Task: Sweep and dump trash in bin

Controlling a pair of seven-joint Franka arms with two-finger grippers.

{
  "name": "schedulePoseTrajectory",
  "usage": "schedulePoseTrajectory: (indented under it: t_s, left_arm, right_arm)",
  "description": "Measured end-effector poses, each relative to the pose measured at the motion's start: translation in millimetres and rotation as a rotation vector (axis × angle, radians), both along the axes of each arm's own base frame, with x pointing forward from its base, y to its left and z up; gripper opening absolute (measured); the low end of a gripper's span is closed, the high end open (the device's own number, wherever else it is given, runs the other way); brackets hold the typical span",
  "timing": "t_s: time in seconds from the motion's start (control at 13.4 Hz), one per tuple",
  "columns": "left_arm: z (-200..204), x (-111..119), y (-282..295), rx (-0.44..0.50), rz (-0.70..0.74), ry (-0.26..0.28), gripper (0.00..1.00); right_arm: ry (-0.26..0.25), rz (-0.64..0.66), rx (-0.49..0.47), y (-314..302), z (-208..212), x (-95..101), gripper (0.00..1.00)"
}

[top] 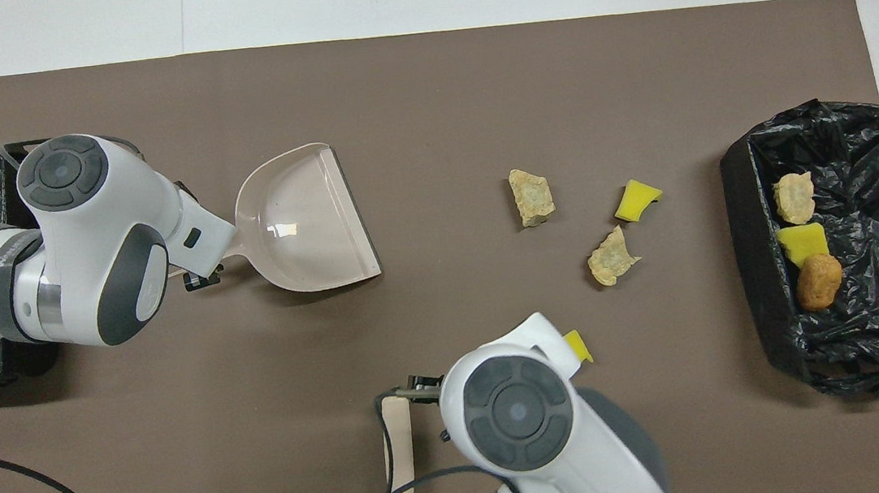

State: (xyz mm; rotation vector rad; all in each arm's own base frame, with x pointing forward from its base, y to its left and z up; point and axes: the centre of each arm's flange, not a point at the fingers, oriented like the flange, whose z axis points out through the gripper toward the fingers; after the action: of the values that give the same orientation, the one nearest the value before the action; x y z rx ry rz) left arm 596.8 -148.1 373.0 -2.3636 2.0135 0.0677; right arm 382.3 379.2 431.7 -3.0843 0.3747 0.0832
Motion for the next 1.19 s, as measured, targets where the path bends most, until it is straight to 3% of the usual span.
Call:
schedulePoseTrajectory:
  t_s: [0.07, 0.37, 0.6, 0.67, 0.82, 0.89, 1.19]
  left_arm:
    - [-4.4, -1.8, 0.4, 0.000, 0.000, 0.003, 0.81]
    - [-25.5, -10.2, 2.0, -0.003, 0.015, -0.003, 0.90]
    - [-25.5, -10.5, -1.9, -0.008, 0.085, -0.019, 0.78]
    - [-24.7, -10.3, -4.1, -0.011, 0.096, -0.027, 0.60]
    - [-23.7, -10.2, -5.9, -0.014, 0.100, -0.032, 0.35]
    - [-23.8, -10.5, -6.6, -0.014, 0.099, -0.032, 0.31]
    - [-19.9, -10.9, -7.9, -0.016, 0.078, -0.037, 0.31]
  right_arm:
    - [-0.002, -0.014, -0.002, 14.4, -7.5, -17.6, 1.00]
    - [-0.008, -0.016, -0.008, 62.8, -32.1, -90.4, 1.00]
    - [-0.012, 0.030, -0.013, 76.1, -53.5, -128.3, 1.00]
    - [-0.013, 0.046, -0.021, 77.4, -57.1, -134.1, 1.00]
    - [-0.018, 0.092, -0.040, 81.6, -64.1, -144.3, 1.00]
    - [-0.013, 0.114, -0.048, 83.8, -68.7, -149.2, 1.00]
    - [0.017, 0.150, -0.059, 88.2, -81.8, -157.4, 0.98]
